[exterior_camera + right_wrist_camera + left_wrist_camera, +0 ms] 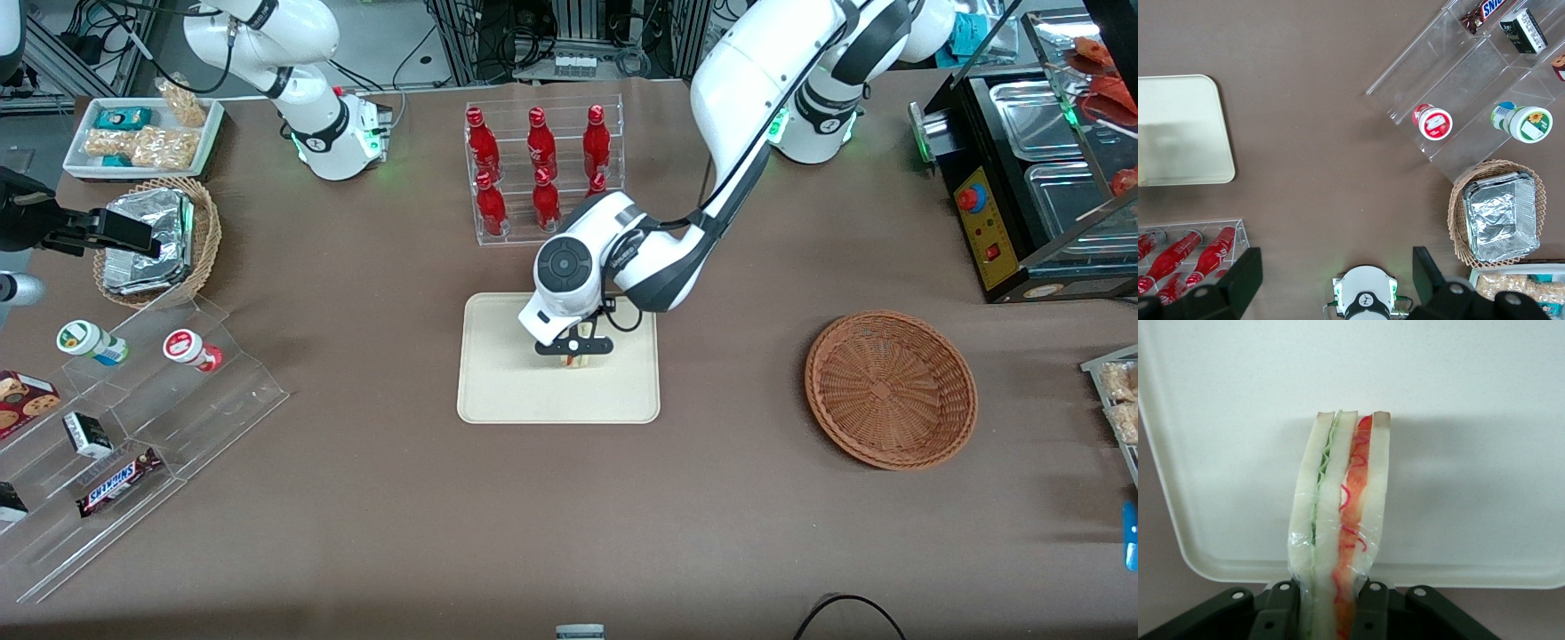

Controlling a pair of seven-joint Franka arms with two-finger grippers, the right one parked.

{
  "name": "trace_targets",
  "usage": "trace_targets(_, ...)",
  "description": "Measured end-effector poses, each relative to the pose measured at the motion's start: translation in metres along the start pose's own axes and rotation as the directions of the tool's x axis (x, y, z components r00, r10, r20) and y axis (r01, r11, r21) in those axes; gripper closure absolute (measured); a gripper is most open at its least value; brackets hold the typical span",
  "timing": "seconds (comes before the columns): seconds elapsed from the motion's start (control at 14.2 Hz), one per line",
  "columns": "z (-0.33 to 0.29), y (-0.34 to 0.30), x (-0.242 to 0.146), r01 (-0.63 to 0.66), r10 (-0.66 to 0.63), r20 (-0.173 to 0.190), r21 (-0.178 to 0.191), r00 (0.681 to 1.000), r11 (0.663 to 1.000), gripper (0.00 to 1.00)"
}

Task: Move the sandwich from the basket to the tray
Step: 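Lift the sandwich and carry it with the left gripper over the cream tray, then lower the sandwich onto the tray and open the left gripper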

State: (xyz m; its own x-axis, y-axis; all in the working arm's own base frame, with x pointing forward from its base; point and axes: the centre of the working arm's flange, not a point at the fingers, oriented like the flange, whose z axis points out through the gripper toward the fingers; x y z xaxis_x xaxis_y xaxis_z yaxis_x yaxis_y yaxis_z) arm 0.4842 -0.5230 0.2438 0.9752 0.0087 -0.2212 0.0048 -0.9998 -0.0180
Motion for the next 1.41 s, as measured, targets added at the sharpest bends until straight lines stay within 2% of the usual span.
trace_targets(0.21, 0.014, 0.009, -0.004, 0.016, -0.016, 0.008, 0.006, 1.000, 1.000, 0.70)
trace_targets(0.28, 0.016, 0.012, -0.005, 0.023, -0.023, 0.007, 0.006, 1.000, 1.000, 0.65)
trace_targets(0.42, 0.015, 0.015, -0.003, 0.028, -0.028, 0.001, 0.000, 1.000, 1.000, 0.47)
trace_targets(0.63, 0.014, 0.014, 0.001, 0.024, -0.024, -0.018, 0.011, 1.000, 1.000, 0.16)
trace_targets(0.77, 0.012, 0.013, 0.003, 0.026, -0.026, -0.026, 0.013, 0.999, 1.000, 0.01)
trace_targets(0.98, 0.005, 0.009, 0.011, 0.037, -0.036, -0.045, 0.009, 0.998, 0.999, 0.00)
trace_targets(1.12, -0.007, 0.002, 0.022, 0.053, -0.053, -0.070, 0.004, 0.996, 0.999, 0.00)
trace_targets(1.27, -0.036, -0.013, 0.034, 0.082, -0.082, -0.107, -0.001, 0.991, 0.997, 0.00)
trace_targets(1.41, -0.077, -0.040, 0.045, 0.125, -0.124, -0.124, 0.005, 0.985, 0.992, 0.00)
